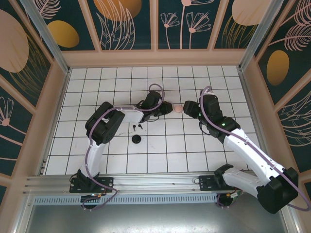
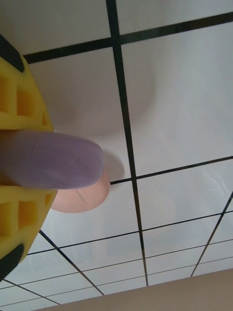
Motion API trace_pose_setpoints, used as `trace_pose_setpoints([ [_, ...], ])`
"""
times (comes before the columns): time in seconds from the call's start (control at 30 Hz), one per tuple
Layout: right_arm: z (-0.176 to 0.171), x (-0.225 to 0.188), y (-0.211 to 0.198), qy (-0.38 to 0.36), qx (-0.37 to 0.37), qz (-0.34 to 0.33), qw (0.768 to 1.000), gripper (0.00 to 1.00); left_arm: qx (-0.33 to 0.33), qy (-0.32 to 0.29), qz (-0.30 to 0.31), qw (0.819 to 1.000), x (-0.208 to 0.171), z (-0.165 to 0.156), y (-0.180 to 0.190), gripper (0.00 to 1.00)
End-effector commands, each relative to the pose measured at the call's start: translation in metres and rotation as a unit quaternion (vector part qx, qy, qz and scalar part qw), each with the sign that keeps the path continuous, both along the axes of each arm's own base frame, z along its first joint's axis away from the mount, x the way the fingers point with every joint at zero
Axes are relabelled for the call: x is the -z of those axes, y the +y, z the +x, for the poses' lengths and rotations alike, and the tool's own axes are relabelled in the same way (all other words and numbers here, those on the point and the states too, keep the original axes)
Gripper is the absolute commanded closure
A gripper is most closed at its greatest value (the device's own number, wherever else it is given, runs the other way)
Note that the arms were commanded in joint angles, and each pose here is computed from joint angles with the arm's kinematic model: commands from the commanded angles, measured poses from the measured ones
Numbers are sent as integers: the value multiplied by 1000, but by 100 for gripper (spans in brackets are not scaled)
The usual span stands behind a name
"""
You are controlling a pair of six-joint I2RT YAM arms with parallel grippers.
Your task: Insert wireless bluetooth earbuds into charging case
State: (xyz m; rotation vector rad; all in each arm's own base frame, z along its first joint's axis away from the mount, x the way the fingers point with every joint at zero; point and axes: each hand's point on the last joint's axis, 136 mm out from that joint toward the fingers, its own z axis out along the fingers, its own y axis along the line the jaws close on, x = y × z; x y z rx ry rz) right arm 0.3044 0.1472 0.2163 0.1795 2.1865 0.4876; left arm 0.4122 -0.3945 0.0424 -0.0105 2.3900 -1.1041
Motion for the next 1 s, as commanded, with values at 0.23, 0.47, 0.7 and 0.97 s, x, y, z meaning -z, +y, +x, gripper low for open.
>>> trace_pose_setpoints([
  [0.23,7,-12,6,-22,-11,13,1000,39,-10,25,21,999,9,-3,1,75],
  [0.47,8,-13,6,-23,-12,14,1000,39,-4,29,25,999,12,-9,-1,67],
  [0.7,8,-16,7,-26,-13,17,999,39,-17,25,56,998,15,-8,8,56],
  [0.97,9,-20,7,-29,-13,14,999,39,-51,4,94,994,6,-6,29,48],
])
